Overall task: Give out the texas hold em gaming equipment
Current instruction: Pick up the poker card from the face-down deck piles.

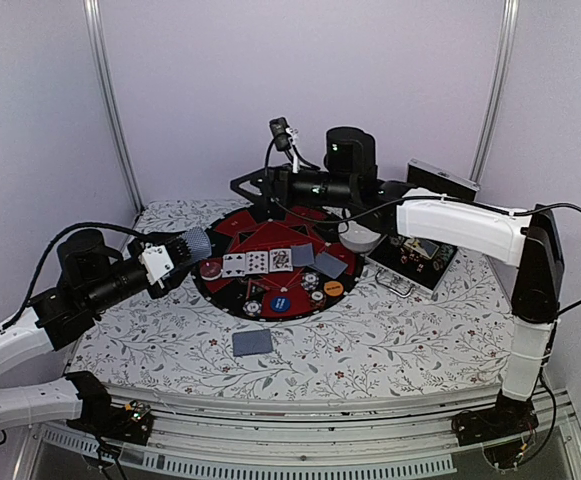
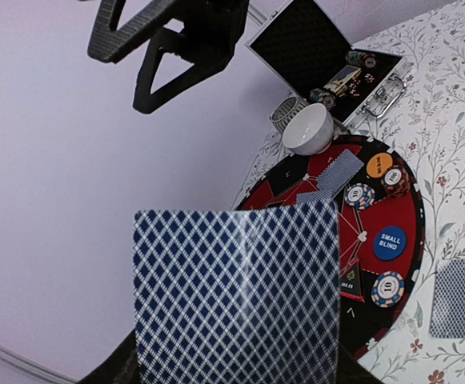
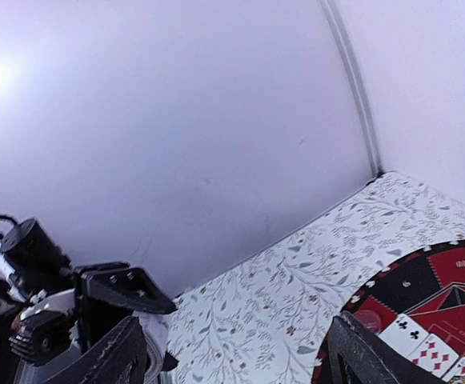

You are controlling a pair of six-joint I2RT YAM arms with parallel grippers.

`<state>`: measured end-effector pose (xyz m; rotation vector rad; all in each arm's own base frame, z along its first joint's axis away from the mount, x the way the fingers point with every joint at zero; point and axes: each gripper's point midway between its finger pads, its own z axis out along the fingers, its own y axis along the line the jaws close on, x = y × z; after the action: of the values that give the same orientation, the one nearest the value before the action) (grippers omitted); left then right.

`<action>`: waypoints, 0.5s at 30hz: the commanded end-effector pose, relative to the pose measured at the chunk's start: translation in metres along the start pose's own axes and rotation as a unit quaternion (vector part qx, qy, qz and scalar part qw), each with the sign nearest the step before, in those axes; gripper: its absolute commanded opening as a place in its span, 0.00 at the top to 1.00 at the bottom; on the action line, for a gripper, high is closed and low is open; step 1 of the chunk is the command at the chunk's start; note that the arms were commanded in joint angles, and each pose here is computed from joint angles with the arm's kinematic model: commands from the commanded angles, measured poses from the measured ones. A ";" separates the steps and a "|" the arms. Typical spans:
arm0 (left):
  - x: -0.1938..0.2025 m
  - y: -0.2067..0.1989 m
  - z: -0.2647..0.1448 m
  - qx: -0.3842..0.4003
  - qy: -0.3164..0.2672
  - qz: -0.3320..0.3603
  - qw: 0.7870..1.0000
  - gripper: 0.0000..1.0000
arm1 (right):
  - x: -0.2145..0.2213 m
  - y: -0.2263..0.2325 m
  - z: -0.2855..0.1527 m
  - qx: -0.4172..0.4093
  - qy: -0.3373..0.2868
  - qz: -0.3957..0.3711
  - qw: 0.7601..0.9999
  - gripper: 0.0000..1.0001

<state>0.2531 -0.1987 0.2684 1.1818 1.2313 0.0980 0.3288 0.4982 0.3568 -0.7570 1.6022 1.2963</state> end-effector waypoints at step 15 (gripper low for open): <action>-0.003 0.006 0.001 -0.014 -0.010 0.004 1.000 0.46 | 0.096 0.048 0.068 -0.083 0.181 0.005 0.980 0.20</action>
<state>0.2536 -0.1991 0.2678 1.1845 1.2309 0.0998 0.2604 0.5813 0.2991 -1.1531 1.7259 1.4579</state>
